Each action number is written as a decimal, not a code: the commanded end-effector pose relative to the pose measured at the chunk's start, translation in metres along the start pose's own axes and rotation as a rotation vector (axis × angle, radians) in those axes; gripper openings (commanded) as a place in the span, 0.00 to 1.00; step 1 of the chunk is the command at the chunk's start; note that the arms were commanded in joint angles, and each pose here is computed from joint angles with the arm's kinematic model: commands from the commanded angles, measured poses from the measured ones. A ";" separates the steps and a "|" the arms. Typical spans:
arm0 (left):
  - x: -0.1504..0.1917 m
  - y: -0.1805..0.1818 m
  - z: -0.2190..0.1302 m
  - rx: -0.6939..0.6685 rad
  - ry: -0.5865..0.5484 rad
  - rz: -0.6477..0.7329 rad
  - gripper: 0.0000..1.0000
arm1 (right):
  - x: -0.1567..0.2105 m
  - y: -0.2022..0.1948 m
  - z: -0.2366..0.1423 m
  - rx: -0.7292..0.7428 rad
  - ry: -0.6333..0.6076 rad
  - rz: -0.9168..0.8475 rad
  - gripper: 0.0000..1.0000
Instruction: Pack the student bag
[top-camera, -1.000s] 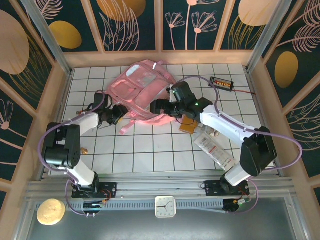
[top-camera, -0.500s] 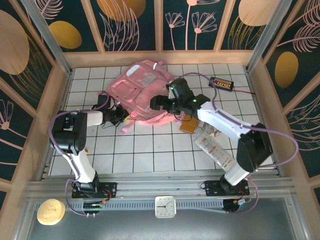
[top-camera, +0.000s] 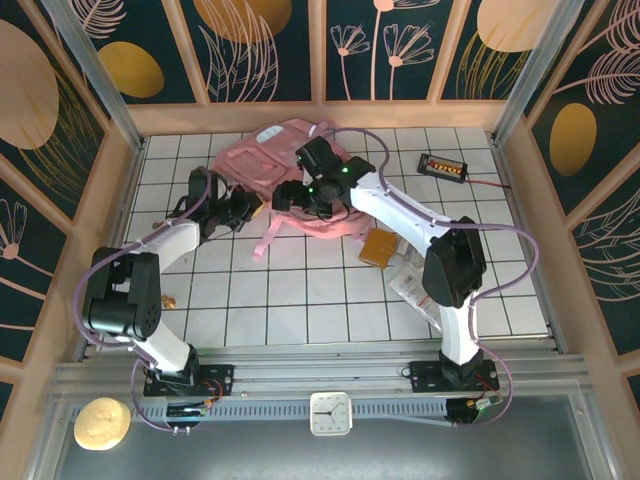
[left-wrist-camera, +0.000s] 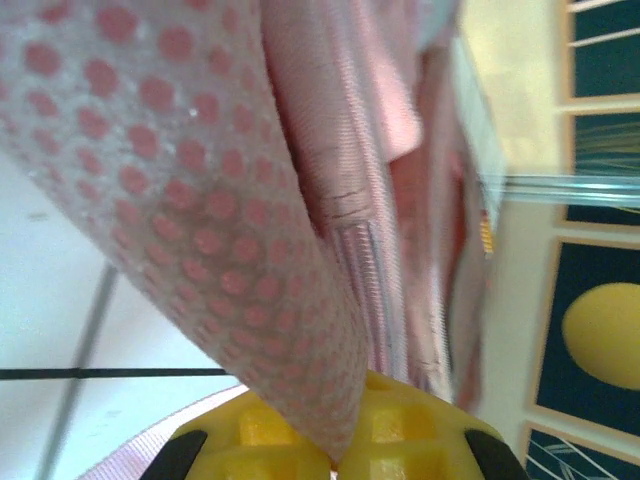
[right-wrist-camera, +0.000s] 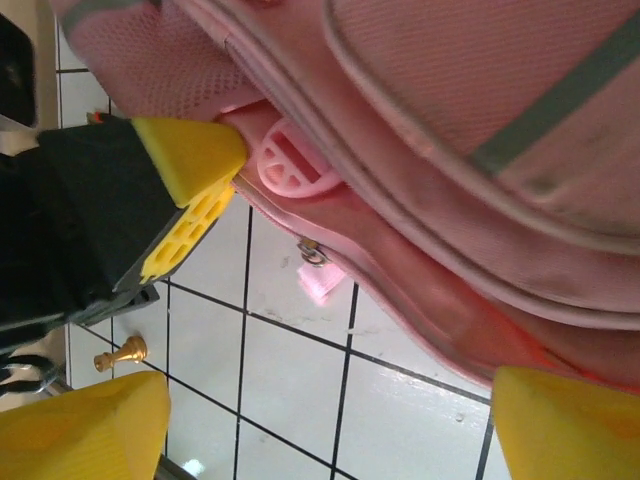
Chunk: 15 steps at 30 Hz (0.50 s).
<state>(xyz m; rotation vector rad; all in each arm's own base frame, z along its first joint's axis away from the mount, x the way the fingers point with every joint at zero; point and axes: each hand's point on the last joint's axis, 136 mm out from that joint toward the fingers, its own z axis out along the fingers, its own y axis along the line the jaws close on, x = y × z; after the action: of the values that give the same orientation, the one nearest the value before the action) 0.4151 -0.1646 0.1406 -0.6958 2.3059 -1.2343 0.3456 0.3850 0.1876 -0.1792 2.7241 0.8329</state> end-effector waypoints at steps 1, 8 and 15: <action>-0.008 -0.079 -0.012 0.178 -0.048 0.031 0.00 | 0.014 -0.013 -0.003 0.132 0.060 -0.012 0.79; -0.001 -0.113 -0.006 0.217 -0.033 0.017 0.00 | 0.011 -0.031 -0.007 0.360 0.015 -0.090 0.70; 0.003 -0.132 -0.006 0.252 -0.015 -0.004 0.00 | -0.010 -0.045 -0.018 0.486 -0.075 -0.108 0.60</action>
<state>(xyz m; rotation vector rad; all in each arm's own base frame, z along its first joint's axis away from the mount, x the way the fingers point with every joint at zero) 0.4317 -0.2160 0.2120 -0.5710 2.1943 -1.3460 0.3487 0.3600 0.1769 -0.2029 2.7633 0.3097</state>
